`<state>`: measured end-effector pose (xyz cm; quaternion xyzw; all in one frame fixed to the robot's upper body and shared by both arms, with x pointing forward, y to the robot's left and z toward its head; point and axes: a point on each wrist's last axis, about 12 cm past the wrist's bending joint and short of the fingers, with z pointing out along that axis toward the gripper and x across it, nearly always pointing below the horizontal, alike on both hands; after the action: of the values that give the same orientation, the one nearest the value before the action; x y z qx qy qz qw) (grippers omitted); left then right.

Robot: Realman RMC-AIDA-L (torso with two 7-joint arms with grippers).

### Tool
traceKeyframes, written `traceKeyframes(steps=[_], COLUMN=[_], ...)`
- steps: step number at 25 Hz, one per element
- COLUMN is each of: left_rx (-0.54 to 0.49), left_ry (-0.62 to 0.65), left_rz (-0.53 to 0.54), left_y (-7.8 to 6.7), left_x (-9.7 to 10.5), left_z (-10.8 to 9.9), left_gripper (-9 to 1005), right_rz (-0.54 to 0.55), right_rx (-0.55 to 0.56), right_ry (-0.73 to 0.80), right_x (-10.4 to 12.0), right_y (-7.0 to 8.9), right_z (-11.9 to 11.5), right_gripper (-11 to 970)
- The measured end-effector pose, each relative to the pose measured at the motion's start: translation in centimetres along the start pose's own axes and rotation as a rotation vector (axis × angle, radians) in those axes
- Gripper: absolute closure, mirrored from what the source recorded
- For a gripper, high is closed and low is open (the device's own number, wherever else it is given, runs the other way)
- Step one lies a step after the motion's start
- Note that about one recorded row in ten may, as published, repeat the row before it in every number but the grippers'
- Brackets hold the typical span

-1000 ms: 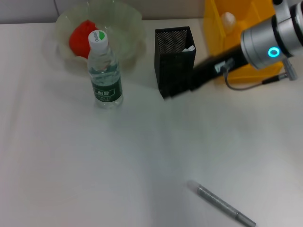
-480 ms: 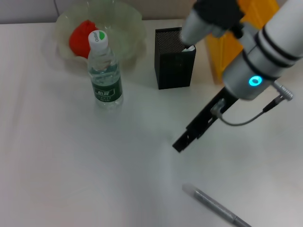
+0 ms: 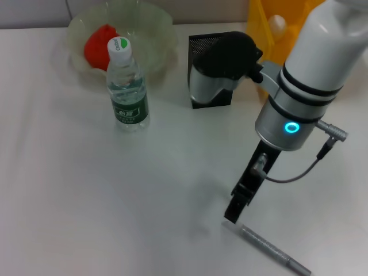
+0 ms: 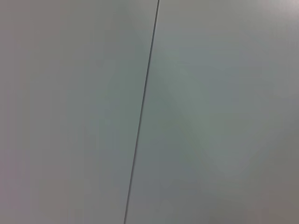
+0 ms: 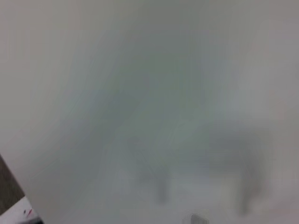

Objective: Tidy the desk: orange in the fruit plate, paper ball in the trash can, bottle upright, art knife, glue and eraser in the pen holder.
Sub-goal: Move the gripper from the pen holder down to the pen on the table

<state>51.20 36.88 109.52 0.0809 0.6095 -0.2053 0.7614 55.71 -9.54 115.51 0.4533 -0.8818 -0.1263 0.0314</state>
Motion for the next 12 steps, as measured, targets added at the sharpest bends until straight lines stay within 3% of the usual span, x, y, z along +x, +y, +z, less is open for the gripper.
traceKeyframes(steps=[12], left_rx=[0.004], left_ry=[-0.005], left_rz=[0.022], left_y=[-0.1], left_x=[0.0], left_z=[0.5], left_gripper=[482], right_rz=[-0.006], right_rx=[0.013], right_ry=[0.107], right_x=[0.3], right_y=[1.6], right_z=[1.3], right_gripper=[271])
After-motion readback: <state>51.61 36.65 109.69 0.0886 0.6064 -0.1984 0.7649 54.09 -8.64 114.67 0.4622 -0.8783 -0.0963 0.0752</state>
